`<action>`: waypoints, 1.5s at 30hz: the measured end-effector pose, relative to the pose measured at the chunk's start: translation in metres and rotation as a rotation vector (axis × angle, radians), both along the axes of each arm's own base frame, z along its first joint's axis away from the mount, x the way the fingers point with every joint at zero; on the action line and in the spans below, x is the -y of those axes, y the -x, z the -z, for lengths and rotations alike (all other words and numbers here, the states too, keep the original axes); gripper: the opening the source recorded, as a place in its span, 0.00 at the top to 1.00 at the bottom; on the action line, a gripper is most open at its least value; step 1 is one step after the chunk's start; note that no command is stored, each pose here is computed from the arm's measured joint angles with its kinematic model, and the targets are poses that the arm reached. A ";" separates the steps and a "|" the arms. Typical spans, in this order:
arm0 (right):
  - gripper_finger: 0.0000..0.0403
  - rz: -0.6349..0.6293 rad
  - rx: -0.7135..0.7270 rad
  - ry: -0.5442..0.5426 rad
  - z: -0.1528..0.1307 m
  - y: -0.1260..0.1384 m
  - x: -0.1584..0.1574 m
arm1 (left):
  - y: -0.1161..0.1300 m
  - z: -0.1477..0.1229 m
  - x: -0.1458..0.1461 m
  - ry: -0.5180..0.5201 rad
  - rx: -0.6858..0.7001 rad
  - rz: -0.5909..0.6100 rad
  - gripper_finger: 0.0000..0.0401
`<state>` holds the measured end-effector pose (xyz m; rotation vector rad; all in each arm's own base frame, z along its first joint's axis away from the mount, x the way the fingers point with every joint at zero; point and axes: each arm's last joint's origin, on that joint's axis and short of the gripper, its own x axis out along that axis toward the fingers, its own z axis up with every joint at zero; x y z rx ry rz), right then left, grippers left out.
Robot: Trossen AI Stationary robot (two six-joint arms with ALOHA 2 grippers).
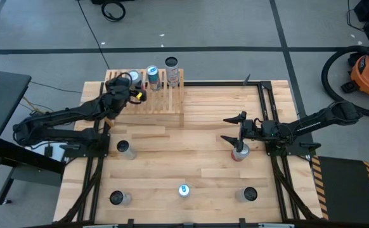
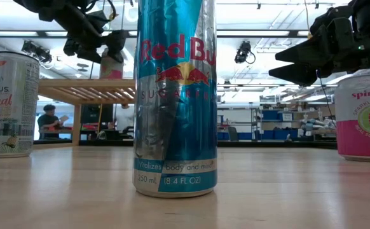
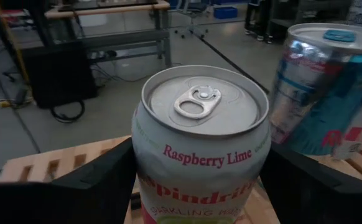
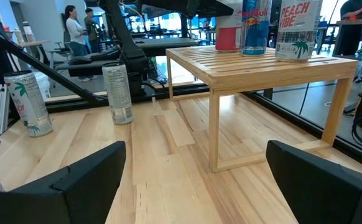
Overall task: Place canned beverage on shelf
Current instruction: Put the top pink white soda can on the shelf
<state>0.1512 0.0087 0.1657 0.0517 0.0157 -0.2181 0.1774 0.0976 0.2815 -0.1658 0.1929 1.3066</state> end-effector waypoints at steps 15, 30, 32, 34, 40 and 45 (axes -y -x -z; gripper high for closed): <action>0.01 0.000 -0.001 0.000 0.000 0.000 0.000 | -0.002 -0.001 0.002 0.011 0.088 0.000 0.24; 0.01 0.000 0.000 0.000 0.000 0.000 0.000 | -0.002 -0.002 0.002 -0.002 0.063 -0.007 0.21; 0.01 0.000 0.000 0.000 0.000 0.000 0.000 | -0.001 -0.001 0.002 0.002 0.055 -0.007 0.21; 0.01 0.000 0.000 0.000 0.000 0.000 0.000 | -0.001 -0.001 0.002 0.002 0.055 -0.008 0.21; 0.01 0.000 0.000 0.000 0.000 0.000 0.000 | -0.002 -0.001 0.002 -0.007 0.041 -0.003 0.21; 0.01 0.000 -0.001 0.000 0.000 0.000 0.000 | -0.002 -0.002 0.002 -0.009 0.034 0.001 0.21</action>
